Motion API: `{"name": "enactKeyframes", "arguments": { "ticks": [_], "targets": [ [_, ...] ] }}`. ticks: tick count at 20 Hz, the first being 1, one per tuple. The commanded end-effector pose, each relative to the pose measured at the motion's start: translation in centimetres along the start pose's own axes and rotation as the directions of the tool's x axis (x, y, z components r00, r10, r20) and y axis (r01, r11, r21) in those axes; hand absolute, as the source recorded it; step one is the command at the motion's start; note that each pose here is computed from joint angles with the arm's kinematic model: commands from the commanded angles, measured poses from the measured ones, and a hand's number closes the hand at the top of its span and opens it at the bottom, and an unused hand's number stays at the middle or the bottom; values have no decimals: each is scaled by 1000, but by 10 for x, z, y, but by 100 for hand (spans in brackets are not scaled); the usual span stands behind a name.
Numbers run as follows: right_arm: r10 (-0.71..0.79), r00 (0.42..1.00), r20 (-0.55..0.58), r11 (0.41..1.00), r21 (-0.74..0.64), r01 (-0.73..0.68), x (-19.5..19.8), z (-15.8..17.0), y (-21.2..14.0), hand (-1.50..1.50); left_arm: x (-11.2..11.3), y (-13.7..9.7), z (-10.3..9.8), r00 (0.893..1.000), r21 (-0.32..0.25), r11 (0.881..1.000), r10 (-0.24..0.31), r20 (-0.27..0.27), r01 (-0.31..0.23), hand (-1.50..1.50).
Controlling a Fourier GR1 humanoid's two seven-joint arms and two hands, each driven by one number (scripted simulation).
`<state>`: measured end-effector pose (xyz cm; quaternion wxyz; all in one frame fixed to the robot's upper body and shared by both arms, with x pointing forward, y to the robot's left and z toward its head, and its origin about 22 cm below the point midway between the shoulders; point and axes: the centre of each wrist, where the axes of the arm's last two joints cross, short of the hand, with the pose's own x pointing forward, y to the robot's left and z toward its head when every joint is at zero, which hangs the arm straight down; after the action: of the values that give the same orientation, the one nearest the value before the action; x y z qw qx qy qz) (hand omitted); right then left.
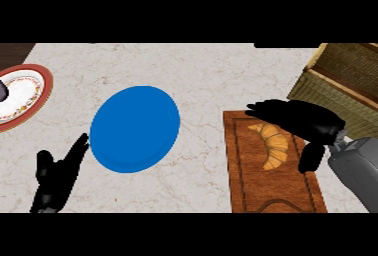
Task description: Pick the croissant from the cutting board and place it in the basket
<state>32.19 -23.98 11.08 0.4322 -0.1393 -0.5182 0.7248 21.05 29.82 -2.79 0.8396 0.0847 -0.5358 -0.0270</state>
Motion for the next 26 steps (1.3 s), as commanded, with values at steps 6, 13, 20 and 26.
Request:
{"name": "enactKeyframes", "arguments": {
  "ticks": [6, 13, 20, 26],
  "targets": [
    [66, 996, -59, 996, 66, -62, -19, -18, 22, -150, -22, -9, 4, 994, -9, 1000, 21, -107, -22, 0],
    [56, 997, -59, 994, 94, -50, -17, -35, 39, -150, -15, -14, 2, 993, -9, 1000, 17, -119, -18, 0],
    [52, 997, -49, 996, 72, -49, -22, -28, 46, -150, -35, -15, 3, 994, -14, 1000, 17, -107, -19, 0],
    [74, 996, -53, 994, 87, -69, -18, -44, 67, 150, -29, -1, -4, 994, -22, 1000, 15, -113, -17, 0]
  ]
}}
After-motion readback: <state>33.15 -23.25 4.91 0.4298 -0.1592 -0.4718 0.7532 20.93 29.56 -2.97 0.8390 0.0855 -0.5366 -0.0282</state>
